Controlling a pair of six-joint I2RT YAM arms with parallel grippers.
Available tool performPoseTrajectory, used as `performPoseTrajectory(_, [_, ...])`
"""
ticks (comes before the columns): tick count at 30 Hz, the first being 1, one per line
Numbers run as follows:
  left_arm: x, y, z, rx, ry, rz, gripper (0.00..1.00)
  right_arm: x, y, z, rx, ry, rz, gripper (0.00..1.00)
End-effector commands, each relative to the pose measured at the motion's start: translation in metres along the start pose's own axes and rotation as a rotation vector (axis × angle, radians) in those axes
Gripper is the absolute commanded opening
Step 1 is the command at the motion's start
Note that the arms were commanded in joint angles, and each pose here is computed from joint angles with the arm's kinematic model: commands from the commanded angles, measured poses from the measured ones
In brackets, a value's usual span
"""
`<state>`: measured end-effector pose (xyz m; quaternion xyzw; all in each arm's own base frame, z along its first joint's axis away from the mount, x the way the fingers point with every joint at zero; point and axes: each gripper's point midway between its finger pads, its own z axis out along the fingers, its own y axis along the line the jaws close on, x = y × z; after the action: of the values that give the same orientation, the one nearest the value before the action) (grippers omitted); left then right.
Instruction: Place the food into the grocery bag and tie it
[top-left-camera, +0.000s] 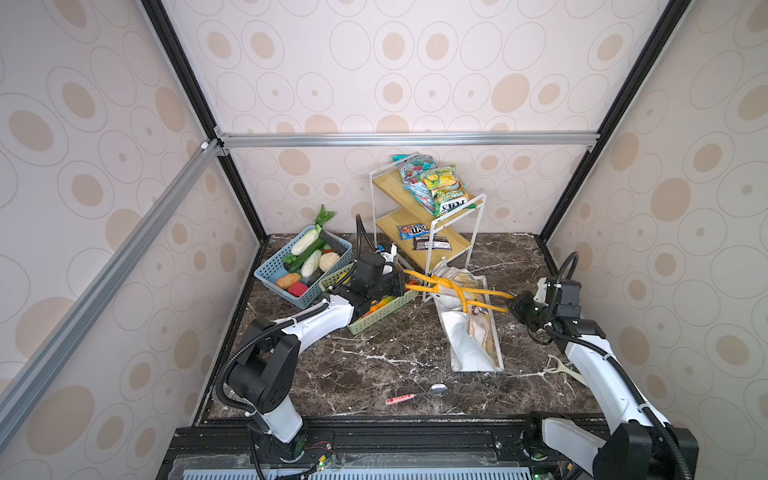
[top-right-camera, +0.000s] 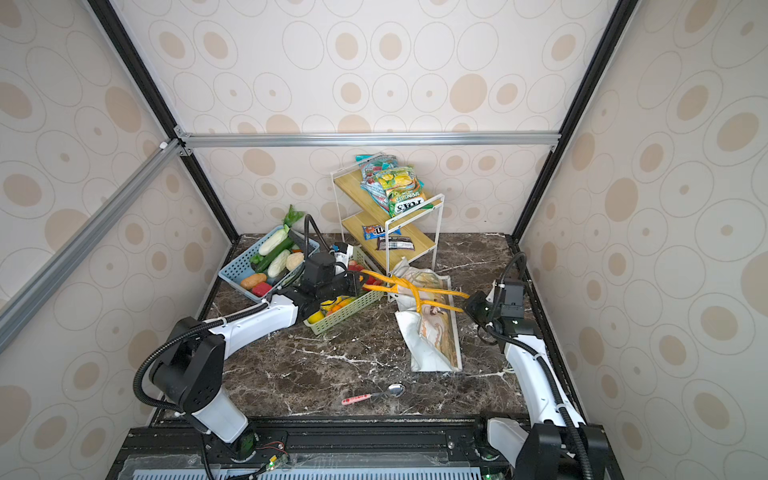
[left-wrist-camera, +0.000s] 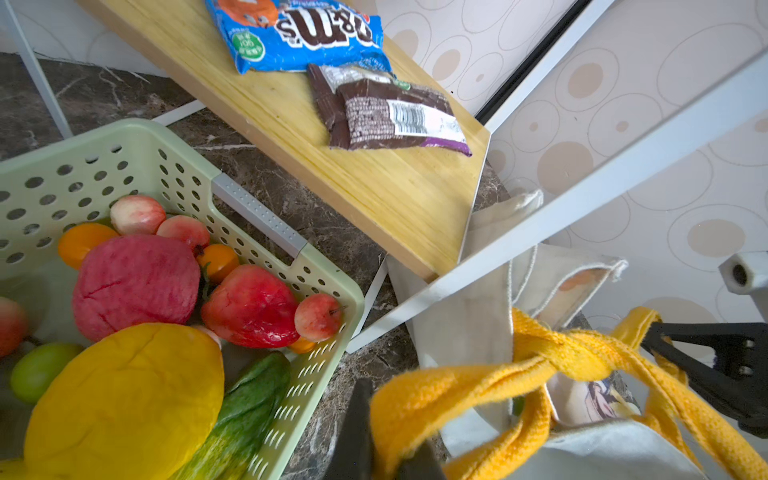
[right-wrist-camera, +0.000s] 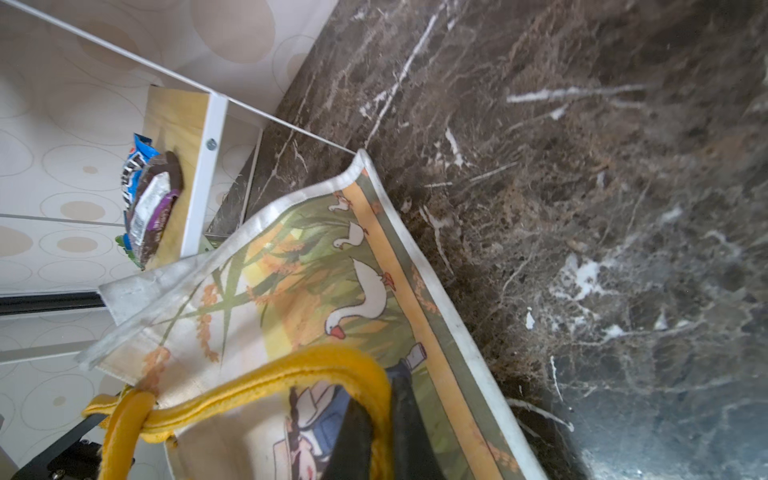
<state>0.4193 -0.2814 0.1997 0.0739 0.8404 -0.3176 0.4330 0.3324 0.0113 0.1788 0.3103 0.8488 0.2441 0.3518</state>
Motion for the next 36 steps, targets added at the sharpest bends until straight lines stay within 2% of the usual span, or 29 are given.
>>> performPoseTrajectory(1, [-0.081, 0.075, -0.042, -0.298, -0.231, -0.049, 0.0, -0.055, -0.048, -0.032, 0.258, -0.221, 0.019, 0.0])
performPoseTrajectory(7, [-0.082, 0.082, -0.04, -0.343, -0.226, -0.037, 0.0, -0.061, -0.071, -0.014, 0.268, -0.187, 0.071, 0.0])
performPoseTrajectory(15, [-0.064, 0.104, -0.025, -0.411, -0.178, -0.047, 0.0, -0.055, -0.089, 0.024, 0.254, -0.114, 0.057, 0.0])
performPoseTrajectory(21, [-0.047, 0.1, -0.012, -0.358, -0.126, -0.072, 0.0, -0.047, -0.086, 0.026, 0.23, -0.077, 0.042, 0.01])
performPoseTrajectory(24, [-0.048, 0.09, -0.007, -0.308, -0.101, -0.074, 0.0, -0.048, -0.07, 0.02, 0.176, -0.063, 0.01, 0.05])
performPoseTrajectory(28, [-0.057, 0.061, -0.006, -0.174, -0.074, -0.062, 0.12, -0.048, -0.038, 0.009, 0.05, -0.026, -0.03, 0.14])
performPoseTrajectory(32, [-0.065, 0.025, -0.008, -0.009, -0.031, -0.056, 0.32, -0.049, 0.001, -0.007, -0.106, -0.002, -0.05, 0.29])
performPoseTrajectory(36, [-0.072, -0.002, -0.017, 0.114, -0.026, -0.071, 0.49, -0.051, 0.02, -0.02, -0.16, 0.011, -0.078, 0.39])
